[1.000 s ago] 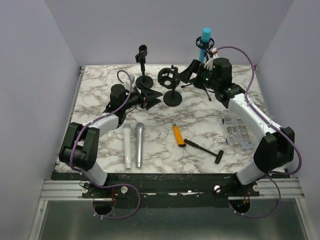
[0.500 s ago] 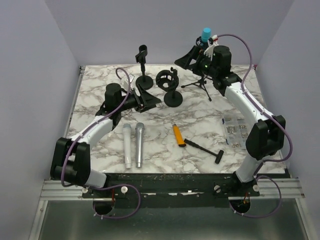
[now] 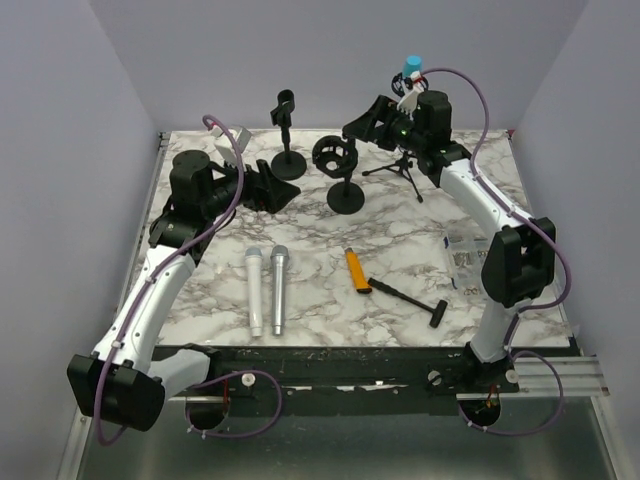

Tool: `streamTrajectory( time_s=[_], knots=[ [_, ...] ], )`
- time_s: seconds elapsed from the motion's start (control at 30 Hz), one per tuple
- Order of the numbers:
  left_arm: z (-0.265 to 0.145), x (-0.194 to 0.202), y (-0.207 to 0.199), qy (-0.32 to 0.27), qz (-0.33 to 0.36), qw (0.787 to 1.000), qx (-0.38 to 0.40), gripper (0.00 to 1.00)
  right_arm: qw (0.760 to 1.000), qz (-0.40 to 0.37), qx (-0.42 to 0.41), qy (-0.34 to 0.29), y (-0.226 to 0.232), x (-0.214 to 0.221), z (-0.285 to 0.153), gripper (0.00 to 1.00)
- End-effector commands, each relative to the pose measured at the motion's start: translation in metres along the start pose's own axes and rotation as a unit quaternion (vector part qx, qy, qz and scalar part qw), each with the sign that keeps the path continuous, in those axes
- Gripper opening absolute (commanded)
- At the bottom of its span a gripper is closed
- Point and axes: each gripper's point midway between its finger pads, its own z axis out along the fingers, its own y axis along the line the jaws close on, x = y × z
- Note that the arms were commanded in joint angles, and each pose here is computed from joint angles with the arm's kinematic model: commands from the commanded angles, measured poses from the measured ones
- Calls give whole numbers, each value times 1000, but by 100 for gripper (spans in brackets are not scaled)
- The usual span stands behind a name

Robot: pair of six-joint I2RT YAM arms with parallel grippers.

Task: Remove the microphone from the stand

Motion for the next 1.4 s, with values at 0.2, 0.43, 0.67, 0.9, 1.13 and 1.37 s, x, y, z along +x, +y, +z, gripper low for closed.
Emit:
streamTrajectory(
  time_s=[0.2, 0.43, 0.67, 0.9, 1.13, 1.37],
  knots=[
    [-18, 19, 0, -2, 75, 997, 15, 79, 1000, -3, -6, 18, -18, 19, 16, 70],
    [-20, 23, 1, -5, 78, 997, 14, 79, 999, 11, 26, 45, -54, 54, 25, 63],
    [-20, 24, 7, -4, 80, 997, 0, 79, 995, 31, 65, 73, -93, 98, 26, 57],
    [-19, 26, 9, -4, 76, 997, -3, 79, 988, 33, 114, 99, -134, 137, 26, 57],
    [-17, 28, 11, 0, 71, 997, -4, 79, 987, 41, 115, 106, -138, 144, 26, 58],
    [-15, 30, 11, 4, 67, 998, -1, 79, 981, 39, 148, 116, -158, 159, 23, 63]
  ],
)
